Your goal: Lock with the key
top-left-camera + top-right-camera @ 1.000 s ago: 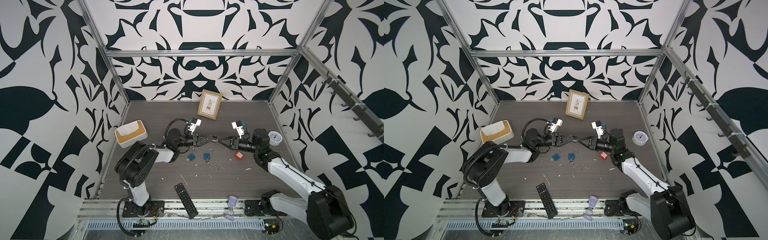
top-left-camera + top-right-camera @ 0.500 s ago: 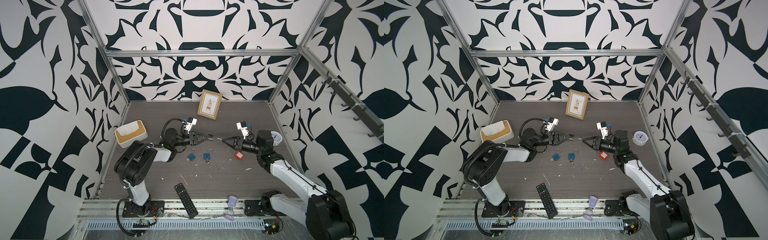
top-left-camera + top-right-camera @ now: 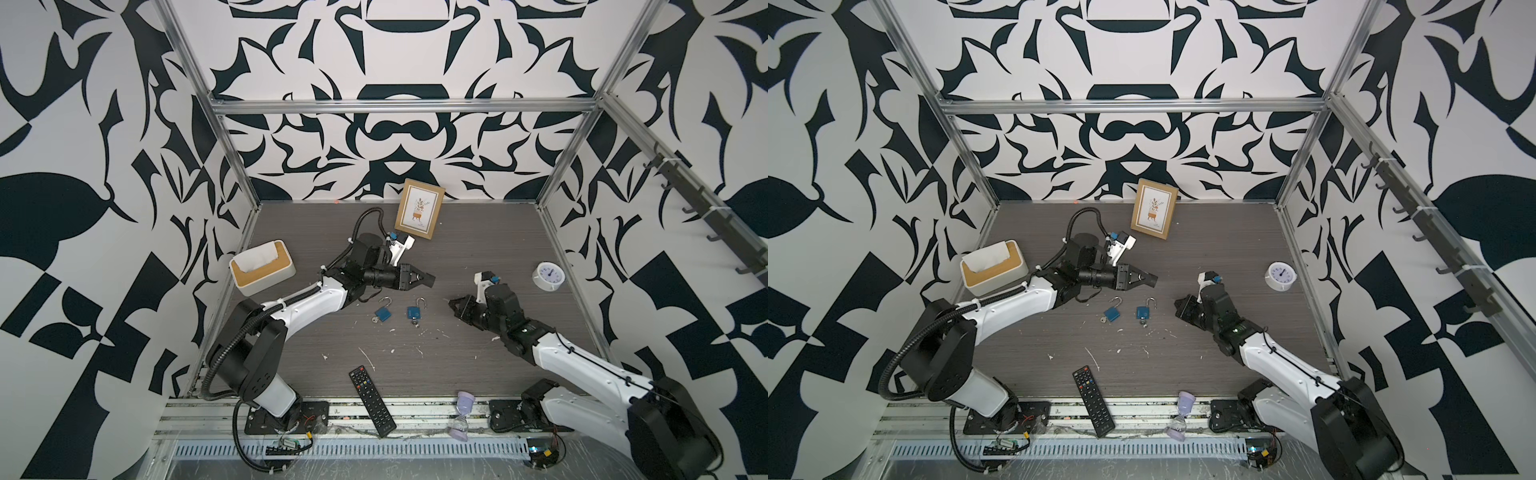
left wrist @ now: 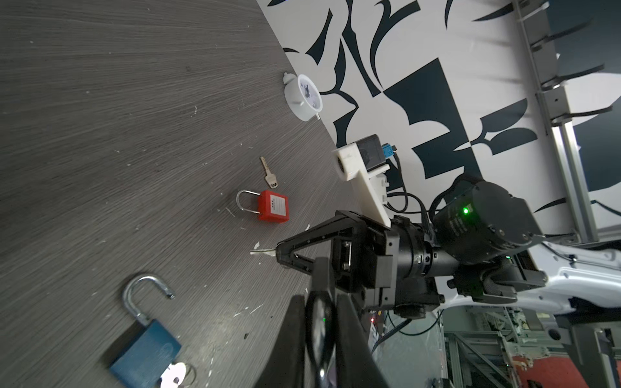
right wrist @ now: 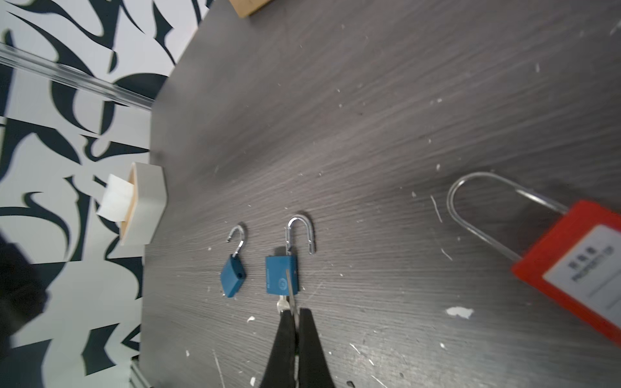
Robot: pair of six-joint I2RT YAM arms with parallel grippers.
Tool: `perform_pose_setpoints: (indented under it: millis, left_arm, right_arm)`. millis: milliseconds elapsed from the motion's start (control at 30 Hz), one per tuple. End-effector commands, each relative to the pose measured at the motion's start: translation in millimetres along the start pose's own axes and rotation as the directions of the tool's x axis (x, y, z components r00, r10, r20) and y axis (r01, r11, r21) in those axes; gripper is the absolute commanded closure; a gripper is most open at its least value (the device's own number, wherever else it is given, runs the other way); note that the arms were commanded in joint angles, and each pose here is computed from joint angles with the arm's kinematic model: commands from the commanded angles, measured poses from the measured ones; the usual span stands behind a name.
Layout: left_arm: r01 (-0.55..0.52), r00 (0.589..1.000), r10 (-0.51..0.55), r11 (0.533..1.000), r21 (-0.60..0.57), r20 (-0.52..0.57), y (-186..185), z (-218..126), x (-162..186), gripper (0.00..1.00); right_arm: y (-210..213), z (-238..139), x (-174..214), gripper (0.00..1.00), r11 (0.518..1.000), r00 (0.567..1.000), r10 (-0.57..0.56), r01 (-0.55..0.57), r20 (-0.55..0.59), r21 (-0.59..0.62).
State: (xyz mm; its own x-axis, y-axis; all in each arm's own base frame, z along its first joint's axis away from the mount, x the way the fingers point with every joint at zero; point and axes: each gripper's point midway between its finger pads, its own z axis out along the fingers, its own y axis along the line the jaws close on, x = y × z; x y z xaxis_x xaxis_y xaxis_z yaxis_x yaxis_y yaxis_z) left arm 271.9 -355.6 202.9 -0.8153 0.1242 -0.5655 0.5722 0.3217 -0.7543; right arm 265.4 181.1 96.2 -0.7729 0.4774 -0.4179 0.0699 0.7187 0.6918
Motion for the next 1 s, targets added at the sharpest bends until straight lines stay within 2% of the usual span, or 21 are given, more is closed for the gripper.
perform_pose_setpoints:
  millis: [0, 133, 200, 600, 833, 967]
  left_arm:
    - [-0.001, 0.997, -0.003, 0.999, -0.052, -0.082, 17, -2, 25, 1.0]
    - [0.016, 0.997, -0.017, 1.0, -0.02, -0.073, 14, 1, 27, 1.0]
    - [0.017, 0.998, -0.018, 1.0, -0.02, -0.067, 15, 1, 29, 1.0]
    - [0.006, 0.992, -0.004, 1.0, 0.016, -0.127, 12, 19, 37, 1.0]
    - [-0.027, 0.986, 0.026, 1.0, -0.005, -0.167, 13, 30, 43, 1.0]
    - [-0.042, 0.98, 0.039, 0.999, -0.01, -0.197, 15, 35, 46, 1.0]
  right_arm:
    - [-8, 5, -28, 1.0, 0.996, 0.979, 0.04, -0.055, 0.199, 0.069]
    - [-31, 10, -30, 1.0, 0.984, 0.958, 0.102, -0.137, 0.268, 0.113]
    - [-38, 9, -30, 1.0, 0.982, 0.952, 0.103, -0.143, 0.288, 0.122]
    - [-62, 28, -21, 1.0, 0.97, 0.955, 0.12, -0.172, 0.272, 0.174]
    - [-70, 37, -20, 1.0, 0.964, 0.955, 0.13, -0.184, 0.266, 0.192]
    - [-79, 35, -18, 0.88, 0.957, 0.952, 0.141, -0.201, 0.273, 0.207]
